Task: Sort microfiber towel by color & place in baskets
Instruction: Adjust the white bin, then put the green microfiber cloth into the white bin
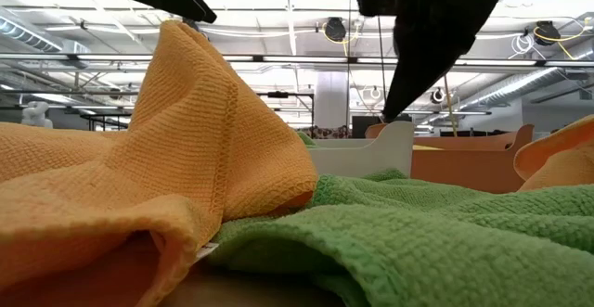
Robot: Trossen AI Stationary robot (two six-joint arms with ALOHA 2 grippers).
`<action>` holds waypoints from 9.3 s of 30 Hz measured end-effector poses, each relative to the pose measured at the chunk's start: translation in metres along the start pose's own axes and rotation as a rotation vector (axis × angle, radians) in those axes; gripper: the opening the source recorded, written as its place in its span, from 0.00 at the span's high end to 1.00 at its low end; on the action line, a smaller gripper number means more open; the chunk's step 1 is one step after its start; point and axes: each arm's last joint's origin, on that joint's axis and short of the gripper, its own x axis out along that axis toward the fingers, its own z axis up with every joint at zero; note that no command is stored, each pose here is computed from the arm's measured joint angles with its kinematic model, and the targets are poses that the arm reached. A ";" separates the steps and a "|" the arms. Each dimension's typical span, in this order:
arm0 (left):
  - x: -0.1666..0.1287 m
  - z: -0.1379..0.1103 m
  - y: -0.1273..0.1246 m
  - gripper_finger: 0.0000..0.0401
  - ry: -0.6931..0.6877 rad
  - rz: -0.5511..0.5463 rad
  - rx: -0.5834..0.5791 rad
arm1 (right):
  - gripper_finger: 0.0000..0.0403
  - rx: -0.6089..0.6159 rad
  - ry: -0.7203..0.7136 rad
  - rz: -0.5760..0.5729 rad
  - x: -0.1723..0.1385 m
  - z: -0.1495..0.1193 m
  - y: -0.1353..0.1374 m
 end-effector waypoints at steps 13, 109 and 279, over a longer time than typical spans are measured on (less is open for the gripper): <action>0.000 0.000 0.000 0.41 0.000 0.000 0.000 | 0.99 0.048 0.074 -0.284 -0.014 -0.023 -0.016; 0.093 -0.045 0.013 0.75 0.381 -0.265 -0.004 | 1.00 -0.133 0.042 -0.372 0.016 -0.018 -0.029; 0.056 0.047 0.006 0.30 -0.199 0.328 0.295 | 0.98 0.007 -0.749 -0.134 -0.088 0.032 0.010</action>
